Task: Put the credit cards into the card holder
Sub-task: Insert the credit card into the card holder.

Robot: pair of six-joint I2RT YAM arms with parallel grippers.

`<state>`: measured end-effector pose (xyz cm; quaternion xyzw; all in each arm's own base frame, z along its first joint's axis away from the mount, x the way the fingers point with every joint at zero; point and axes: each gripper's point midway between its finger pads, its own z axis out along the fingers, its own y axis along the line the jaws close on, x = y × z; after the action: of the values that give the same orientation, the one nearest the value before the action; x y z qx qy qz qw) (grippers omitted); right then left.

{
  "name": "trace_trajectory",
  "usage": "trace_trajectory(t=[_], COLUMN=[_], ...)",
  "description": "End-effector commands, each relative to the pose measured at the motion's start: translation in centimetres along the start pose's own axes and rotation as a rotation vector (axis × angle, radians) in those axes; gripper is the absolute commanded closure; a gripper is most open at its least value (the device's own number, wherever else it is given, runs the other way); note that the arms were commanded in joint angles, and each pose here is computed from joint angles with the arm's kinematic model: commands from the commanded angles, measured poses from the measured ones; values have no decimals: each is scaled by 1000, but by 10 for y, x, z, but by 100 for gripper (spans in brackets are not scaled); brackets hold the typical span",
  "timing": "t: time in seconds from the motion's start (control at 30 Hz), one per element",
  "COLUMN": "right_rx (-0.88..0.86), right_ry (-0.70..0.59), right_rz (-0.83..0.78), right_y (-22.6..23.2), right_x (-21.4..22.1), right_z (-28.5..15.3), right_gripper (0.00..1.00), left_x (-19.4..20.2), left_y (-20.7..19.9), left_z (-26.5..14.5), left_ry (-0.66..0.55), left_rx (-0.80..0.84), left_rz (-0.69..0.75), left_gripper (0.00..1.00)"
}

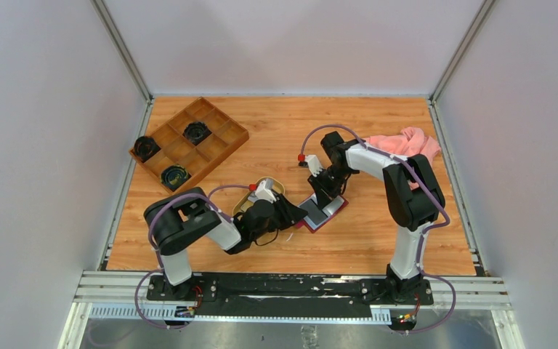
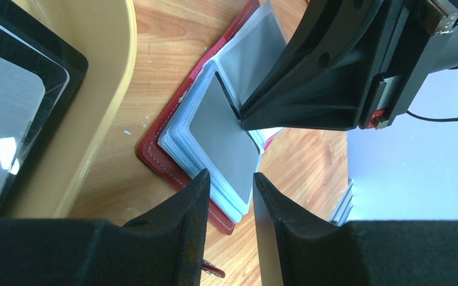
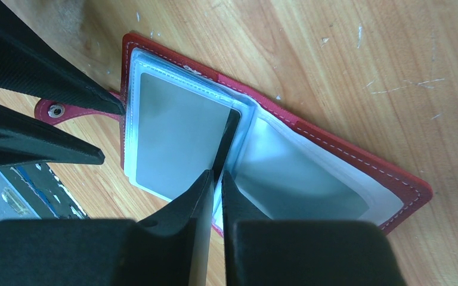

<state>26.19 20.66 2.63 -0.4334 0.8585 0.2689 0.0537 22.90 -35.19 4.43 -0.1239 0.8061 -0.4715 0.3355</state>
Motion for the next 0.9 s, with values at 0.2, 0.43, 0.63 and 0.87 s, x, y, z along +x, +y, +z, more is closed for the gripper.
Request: trace_trajectory(t=[0.2, 0.43, 0.63, 0.87], right_rx=[-18, -20, -20, -21], right_ry=[70, 68, 69, 69], right_rz=[15, 15, 15, 16], right_y=[1, 2, 1, 1], right_x=[15, 14, 14, 15], right_z=[7, 7, 7, 7], right_gripper=[87, 87, 87, 87], left_x=[-3, -4, -4, -4], left_y=[4, 5, 6, 5], left_z=[8, 10, 10, 9], left_ry=[-14, -14, -13, -13], left_rx=[8, 9, 10, 20], left_rz=[-21, -24, -26, -33], left_gripper=[66, 67, 70, 75])
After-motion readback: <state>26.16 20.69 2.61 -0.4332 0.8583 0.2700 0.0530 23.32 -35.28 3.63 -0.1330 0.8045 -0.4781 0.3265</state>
